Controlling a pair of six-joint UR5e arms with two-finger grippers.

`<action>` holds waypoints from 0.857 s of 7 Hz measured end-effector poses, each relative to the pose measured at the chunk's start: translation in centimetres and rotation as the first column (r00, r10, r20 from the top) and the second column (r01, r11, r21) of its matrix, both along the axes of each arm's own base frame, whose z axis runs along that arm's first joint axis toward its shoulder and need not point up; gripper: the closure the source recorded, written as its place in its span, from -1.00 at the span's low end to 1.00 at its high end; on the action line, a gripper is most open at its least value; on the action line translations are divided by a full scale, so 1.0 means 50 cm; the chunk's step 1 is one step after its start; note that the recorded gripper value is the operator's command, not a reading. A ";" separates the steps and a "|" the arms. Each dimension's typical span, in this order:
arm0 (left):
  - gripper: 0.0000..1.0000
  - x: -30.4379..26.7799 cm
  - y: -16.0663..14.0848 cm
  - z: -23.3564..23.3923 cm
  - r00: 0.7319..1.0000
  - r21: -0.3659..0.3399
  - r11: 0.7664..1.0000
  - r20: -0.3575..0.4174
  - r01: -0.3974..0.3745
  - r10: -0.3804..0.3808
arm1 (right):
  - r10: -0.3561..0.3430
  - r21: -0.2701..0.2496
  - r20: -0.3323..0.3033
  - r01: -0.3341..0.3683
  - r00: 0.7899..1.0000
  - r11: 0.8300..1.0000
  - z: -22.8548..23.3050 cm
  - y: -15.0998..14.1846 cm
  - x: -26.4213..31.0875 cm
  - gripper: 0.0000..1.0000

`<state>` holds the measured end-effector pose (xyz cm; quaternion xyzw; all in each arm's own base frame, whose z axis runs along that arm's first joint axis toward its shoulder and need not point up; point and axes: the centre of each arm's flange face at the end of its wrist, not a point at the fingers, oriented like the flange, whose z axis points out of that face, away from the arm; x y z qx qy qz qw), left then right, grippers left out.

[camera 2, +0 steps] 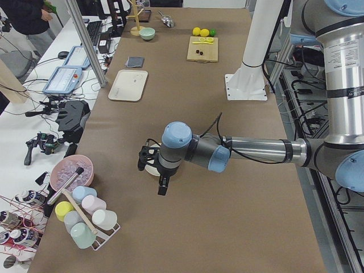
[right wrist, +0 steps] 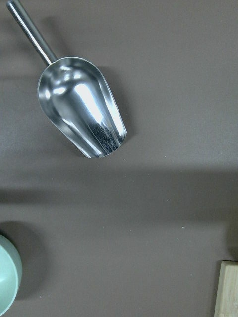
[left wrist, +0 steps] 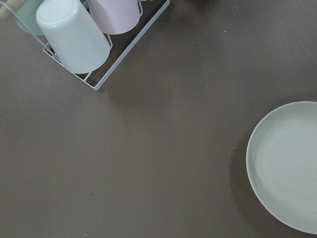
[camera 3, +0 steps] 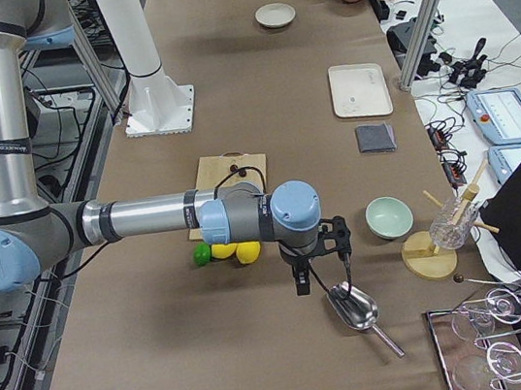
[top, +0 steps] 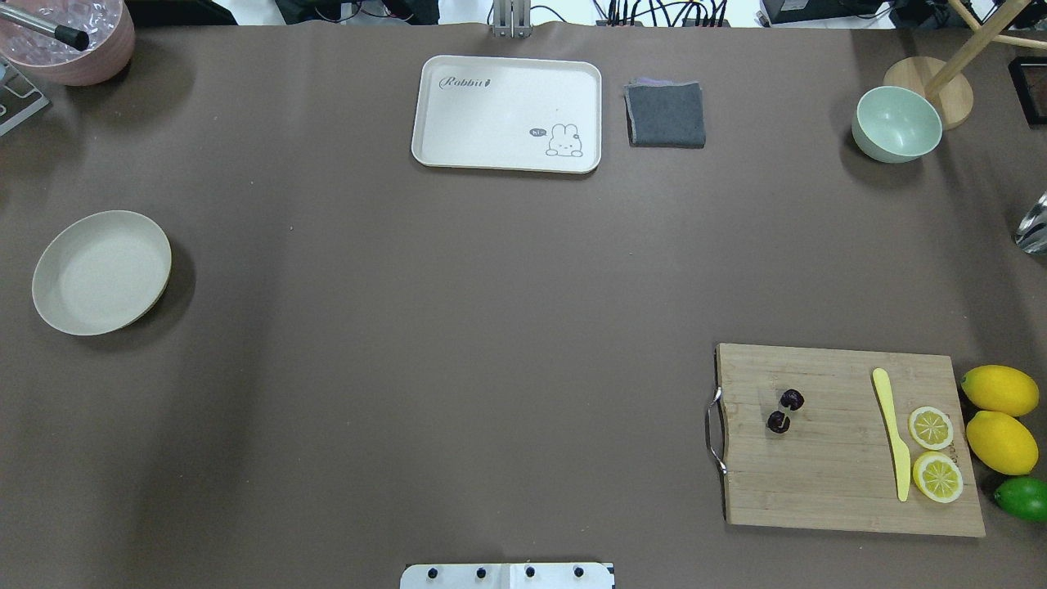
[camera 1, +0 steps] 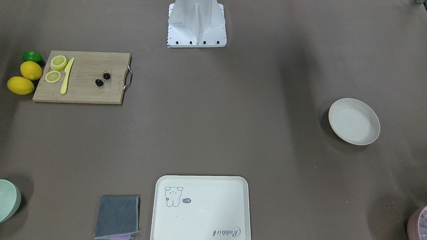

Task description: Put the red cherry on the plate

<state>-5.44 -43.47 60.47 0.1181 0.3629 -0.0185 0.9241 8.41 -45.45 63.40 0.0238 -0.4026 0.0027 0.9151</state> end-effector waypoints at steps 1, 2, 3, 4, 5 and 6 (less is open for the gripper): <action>-0.96 0.000 0.000 0.000 1.000 -0.001 1.000 0.000 0.000 0.000 | 0.001 0.001 0.001 -0.001 1.000 1.000 -0.001 0.000 0.000 -1.00; -0.96 0.001 -0.001 0.001 1.000 -0.002 1.000 0.001 0.001 -0.001 | 0.001 0.002 0.003 -0.001 1.000 1.000 -0.002 0.000 0.001 -1.00; -0.96 0.001 -0.001 0.002 1.000 -0.003 1.000 0.001 0.001 -0.001 | 0.003 0.002 0.004 -0.003 1.000 1.000 -0.003 0.001 0.002 -1.00; -0.96 0.001 -0.001 0.004 1.000 -0.006 1.000 0.001 0.001 -0.001 | 0.005 0.003 0.005 -0.005 1.000 1.000 -0.003 0.003 0.004 -1.00; -0.96 0.001 0.000 0.008 1.000 -0.010 1.000 0.001 0.002 -0.002 | 0.009 0.004 0.006 -0.009 1.000 1.000 -0.003 0.004 0.007 -1.00; -0.96 0.001 0.000 0.011 1.000 -0.013 1.000 0.001 0.002 -0.002 | 0.013 0.005 0.007 -0.013 1.000 1.000 -0.004 0.005 0.011 -1.00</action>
